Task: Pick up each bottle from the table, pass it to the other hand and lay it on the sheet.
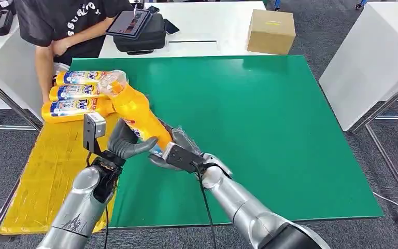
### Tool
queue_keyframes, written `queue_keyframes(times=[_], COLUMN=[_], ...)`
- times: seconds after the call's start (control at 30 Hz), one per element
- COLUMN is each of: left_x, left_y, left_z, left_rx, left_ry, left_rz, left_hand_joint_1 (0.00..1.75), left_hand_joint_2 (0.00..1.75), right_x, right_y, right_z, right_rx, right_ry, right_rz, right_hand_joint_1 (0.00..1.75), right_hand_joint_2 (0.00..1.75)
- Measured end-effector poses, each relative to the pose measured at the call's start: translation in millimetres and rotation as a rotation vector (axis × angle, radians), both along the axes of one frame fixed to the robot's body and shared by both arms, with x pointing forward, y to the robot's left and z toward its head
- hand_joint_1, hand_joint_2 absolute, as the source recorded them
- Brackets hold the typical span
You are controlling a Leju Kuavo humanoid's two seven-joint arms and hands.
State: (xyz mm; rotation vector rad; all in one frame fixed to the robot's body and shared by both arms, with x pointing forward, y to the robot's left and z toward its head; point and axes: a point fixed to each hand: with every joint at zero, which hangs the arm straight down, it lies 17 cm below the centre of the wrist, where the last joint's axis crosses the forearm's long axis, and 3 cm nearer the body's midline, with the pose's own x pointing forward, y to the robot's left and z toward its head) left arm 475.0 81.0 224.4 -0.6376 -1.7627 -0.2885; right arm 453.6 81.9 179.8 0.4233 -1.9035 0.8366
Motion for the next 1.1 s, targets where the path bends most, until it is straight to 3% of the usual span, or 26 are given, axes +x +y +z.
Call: queue_keyframes(times=[0.37, 0.63, 1.1], left_x=[2.0, 2.3, 3.1], left_y=[2.0, 2.4, 4.3], left_z=[-2.8, -3.5, -4.8], left_rx=[0.006, 0.004, 0.0], left_ry=[0.013, 0.017, 0.021], left_rz=[0.012, 0.009, 0.013], left_hand_joint_1=[0.0, 0.0, 0.0], left_hand_joint_2=[1.75, 1.75, 1.75], right_x=[21.4, 5.8, 1.3], right_y=[-9.7, 4.9, 9.2], right_z=[-5.4, -12.6, -15.6], right_rx=[-0.179, -0.126, -0.13], right_ry=[-0.155, -0.054, -0.026], right_rz=[-0.218, -0.066, -0.004], right_hand_joint_1=[1.75, 1.75, 1.75], right_hand_joint_2=[1.75, 1.75, 1.75])
